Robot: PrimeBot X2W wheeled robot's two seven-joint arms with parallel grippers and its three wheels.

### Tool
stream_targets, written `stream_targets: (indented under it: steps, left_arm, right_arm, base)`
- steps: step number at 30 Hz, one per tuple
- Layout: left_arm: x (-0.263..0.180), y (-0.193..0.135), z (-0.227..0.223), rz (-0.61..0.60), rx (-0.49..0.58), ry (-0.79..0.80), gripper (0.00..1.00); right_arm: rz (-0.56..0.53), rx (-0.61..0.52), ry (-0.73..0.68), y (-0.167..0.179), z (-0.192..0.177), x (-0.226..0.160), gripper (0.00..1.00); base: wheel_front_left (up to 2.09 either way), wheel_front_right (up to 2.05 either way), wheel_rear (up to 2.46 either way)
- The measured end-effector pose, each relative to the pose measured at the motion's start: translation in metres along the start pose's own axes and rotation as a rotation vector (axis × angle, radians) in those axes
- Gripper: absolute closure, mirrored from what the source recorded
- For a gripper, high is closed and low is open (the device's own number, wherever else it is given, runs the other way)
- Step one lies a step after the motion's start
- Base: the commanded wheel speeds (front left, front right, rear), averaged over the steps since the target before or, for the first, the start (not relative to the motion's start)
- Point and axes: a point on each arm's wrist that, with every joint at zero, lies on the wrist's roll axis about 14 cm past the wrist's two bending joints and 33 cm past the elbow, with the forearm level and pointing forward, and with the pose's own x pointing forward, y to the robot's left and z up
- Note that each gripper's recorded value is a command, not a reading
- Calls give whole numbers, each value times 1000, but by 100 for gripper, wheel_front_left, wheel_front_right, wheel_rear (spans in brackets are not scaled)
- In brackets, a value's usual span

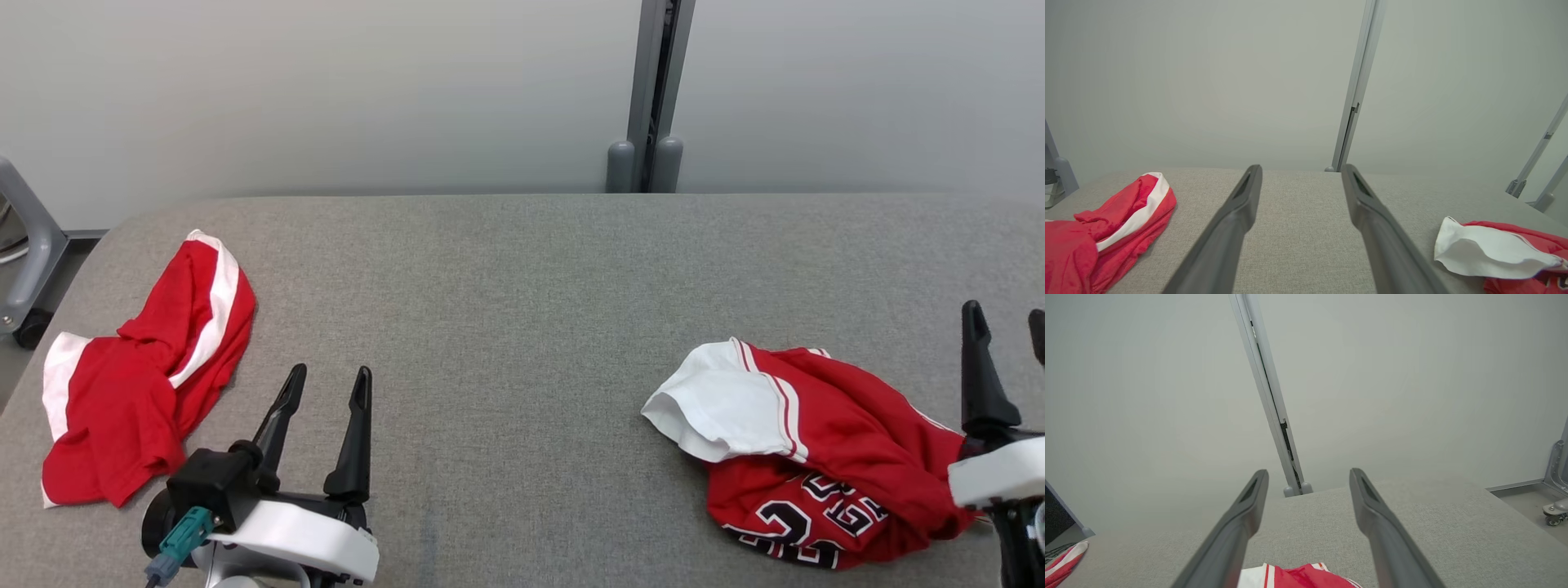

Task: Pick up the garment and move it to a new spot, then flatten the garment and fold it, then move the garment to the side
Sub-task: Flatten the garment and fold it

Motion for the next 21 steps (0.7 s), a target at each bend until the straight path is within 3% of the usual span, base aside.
stream_targets:
  steps: [12,21]
  left_arm:
    - [-11,1,8,16,-14,-23,0]
    - [-16,2,-2,30,-32,-1,0]
  right_arm:
    - [5,-37,-110,21,-3,-55,0]
    - [-8,-73,-105,18,-13,-58,0]
  base:
    - [0,0,0]
    - [0,0,0]
